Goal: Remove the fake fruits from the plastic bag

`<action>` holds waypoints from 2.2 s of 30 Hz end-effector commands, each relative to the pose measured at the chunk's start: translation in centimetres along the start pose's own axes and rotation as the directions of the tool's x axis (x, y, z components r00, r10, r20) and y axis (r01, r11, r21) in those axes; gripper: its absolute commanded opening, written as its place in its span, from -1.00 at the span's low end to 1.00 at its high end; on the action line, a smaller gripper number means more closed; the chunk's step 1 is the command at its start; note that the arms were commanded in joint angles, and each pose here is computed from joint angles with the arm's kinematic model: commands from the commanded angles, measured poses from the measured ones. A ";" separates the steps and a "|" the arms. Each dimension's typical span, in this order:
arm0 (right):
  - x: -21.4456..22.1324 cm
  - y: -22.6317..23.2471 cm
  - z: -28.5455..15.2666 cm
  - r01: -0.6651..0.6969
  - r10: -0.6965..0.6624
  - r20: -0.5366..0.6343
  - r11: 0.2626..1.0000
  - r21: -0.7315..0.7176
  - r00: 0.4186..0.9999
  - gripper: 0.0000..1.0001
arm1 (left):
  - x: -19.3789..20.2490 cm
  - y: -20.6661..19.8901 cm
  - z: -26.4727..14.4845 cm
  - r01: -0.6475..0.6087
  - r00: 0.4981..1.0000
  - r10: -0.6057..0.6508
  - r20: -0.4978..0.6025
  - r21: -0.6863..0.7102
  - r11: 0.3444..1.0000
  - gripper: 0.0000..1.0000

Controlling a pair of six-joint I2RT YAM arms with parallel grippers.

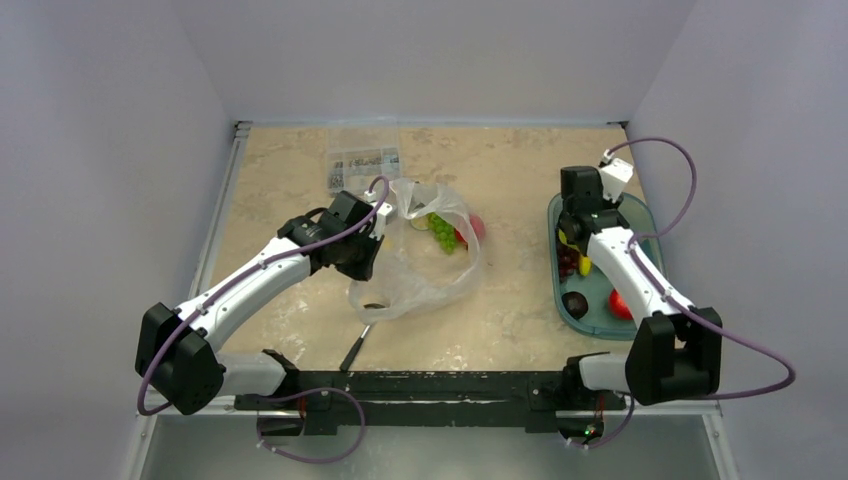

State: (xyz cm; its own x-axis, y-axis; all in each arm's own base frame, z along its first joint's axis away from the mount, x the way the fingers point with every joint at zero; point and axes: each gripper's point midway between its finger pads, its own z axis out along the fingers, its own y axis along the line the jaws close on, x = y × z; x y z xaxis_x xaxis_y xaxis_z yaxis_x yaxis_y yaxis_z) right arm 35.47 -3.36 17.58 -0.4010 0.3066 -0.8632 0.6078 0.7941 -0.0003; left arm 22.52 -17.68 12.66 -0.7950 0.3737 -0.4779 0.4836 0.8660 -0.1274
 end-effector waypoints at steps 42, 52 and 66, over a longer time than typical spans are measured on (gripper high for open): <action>2.0 15.5 -14.5 0.030 -0.039 0.009 0.562 -0.827 0.999 0.59 | -1.4 -0.8 -0.9 -0.017 0.999 0.016 0.047 0.034 0.999 -1.00; 1.0 14.6 -21.1 0.108 -0.016 0.110 0.352 -0.930 0.994 0.26 | -1.4 -0.7 -1.0 -0.017 0.999 0.015 0.052 0.032 0.999 -1.00; 7.2 20.3 -31.2 0.127 -0.113 0.132 -0.045 -0.991 0.985 0.00 | -1.5 -0.7 -1.0 -0.019 0.998 0.017 0.060 0.032 0.999 -1.00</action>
State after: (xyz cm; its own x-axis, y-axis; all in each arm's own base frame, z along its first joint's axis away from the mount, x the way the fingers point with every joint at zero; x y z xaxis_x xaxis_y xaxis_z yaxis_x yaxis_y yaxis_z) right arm 23.89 27.73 28.04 -0.3911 0.1563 -0.9070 -0.7174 0.5654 0.4069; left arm 22.33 -17.94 12.70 -0.7958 0.3745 -0.4759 0.4902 0.8598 -0.1432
